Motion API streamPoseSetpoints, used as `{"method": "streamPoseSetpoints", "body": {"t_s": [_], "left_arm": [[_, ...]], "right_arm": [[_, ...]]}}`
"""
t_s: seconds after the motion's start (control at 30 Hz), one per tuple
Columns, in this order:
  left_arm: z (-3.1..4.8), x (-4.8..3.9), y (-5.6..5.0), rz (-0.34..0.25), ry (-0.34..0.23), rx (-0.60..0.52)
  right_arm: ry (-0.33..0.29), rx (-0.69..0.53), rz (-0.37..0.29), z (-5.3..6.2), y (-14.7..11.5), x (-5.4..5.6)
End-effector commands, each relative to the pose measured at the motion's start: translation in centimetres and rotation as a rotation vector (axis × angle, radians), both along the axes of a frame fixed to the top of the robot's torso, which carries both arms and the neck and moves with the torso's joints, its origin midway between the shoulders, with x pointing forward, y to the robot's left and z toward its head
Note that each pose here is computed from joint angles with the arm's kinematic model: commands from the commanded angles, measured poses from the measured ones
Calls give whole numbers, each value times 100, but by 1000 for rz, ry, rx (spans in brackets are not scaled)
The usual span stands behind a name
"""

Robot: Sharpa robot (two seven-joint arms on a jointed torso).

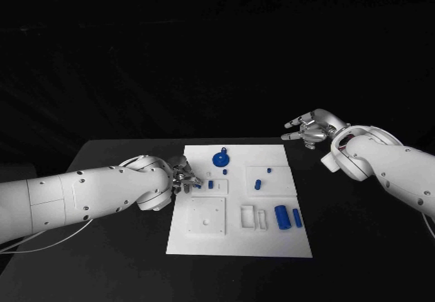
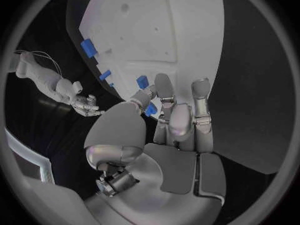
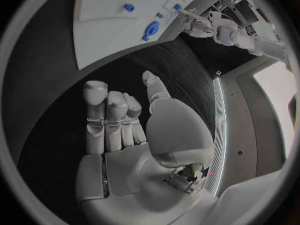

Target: Assemble the parts on the task board

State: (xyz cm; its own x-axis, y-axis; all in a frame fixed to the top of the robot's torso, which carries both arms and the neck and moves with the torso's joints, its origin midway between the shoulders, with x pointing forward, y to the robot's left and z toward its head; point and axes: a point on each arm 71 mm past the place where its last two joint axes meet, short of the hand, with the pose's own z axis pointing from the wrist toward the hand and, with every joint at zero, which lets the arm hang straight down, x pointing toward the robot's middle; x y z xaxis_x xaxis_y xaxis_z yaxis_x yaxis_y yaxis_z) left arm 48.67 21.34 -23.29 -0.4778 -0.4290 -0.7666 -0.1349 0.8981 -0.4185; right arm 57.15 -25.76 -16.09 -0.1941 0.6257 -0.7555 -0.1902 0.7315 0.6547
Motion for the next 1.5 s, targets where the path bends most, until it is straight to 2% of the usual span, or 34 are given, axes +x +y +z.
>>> {"method": "streamPoseSetpoints", "body": {"t_s": [0.03, 1.23, 1.5], "left_arm": [[-60, -35, -15, -25, 41, 34], [-103, -65, -61, -76, 97, 77], [-103, -61, -54, -70, 92, 75]], "right_arm": [[3, -6, 14, -2, 14, -6], [8, -6, 18, -22, 17, -11], [9, -6, 19, -27, 20, -11]]}}
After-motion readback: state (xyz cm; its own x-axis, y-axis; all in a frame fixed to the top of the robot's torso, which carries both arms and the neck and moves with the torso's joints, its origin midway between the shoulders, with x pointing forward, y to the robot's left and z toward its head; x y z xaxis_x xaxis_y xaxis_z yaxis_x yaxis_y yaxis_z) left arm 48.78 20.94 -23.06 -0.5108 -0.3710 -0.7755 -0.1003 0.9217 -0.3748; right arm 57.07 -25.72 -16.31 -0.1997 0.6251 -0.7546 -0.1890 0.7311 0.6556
